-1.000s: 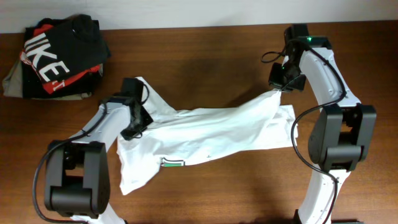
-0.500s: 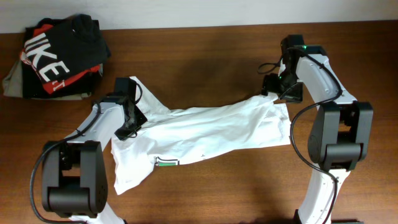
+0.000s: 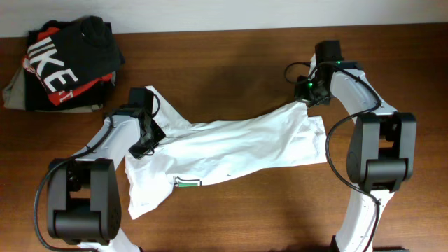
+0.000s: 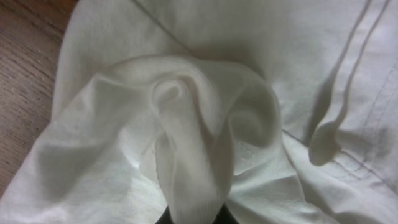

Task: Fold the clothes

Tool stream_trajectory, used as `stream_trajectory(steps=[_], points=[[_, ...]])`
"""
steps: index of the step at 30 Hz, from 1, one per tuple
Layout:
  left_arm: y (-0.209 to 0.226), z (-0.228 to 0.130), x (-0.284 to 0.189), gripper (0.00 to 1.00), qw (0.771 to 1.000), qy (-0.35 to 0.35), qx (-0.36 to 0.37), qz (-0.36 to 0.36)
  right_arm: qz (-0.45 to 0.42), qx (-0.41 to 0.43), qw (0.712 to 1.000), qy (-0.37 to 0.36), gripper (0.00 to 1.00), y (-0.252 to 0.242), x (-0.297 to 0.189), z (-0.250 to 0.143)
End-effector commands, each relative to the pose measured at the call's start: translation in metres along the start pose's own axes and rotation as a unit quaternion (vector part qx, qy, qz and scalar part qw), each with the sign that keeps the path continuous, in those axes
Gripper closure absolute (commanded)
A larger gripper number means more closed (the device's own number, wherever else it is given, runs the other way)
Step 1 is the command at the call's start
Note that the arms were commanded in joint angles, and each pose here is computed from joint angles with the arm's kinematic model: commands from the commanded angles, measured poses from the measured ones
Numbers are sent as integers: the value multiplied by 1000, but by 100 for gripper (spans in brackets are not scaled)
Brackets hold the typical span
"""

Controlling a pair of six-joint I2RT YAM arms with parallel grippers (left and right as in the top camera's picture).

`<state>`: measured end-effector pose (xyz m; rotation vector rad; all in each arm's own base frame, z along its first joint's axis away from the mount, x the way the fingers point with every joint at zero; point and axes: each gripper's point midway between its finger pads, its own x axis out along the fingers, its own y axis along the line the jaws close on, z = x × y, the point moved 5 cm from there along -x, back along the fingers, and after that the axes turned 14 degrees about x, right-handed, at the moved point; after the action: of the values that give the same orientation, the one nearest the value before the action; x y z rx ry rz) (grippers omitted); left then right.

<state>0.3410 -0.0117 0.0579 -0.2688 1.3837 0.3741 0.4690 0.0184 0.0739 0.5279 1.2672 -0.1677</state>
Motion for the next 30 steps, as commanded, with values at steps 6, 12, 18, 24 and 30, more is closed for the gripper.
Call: stream_trajectory(steps=[6,12,18,24,30], points=[[5,-2,4,99,1000,3,-2,14,28,-3,999,-43,85,1,17,7],[5,-2,4,99,1000,3,-2,14,35,13,998,-55,66,-3,28,4],[5,-2,4,99,1000,3,-2,14,23,35,998,-47,1,-12,-18,12],[5,-3,4,99,1000,5,-2,13,49,-59,997,-30,8,16,-12,-4],[5,-3,4,99,1000,6,-2,13,-8,-103,994,-28,14,30,7,-23]])
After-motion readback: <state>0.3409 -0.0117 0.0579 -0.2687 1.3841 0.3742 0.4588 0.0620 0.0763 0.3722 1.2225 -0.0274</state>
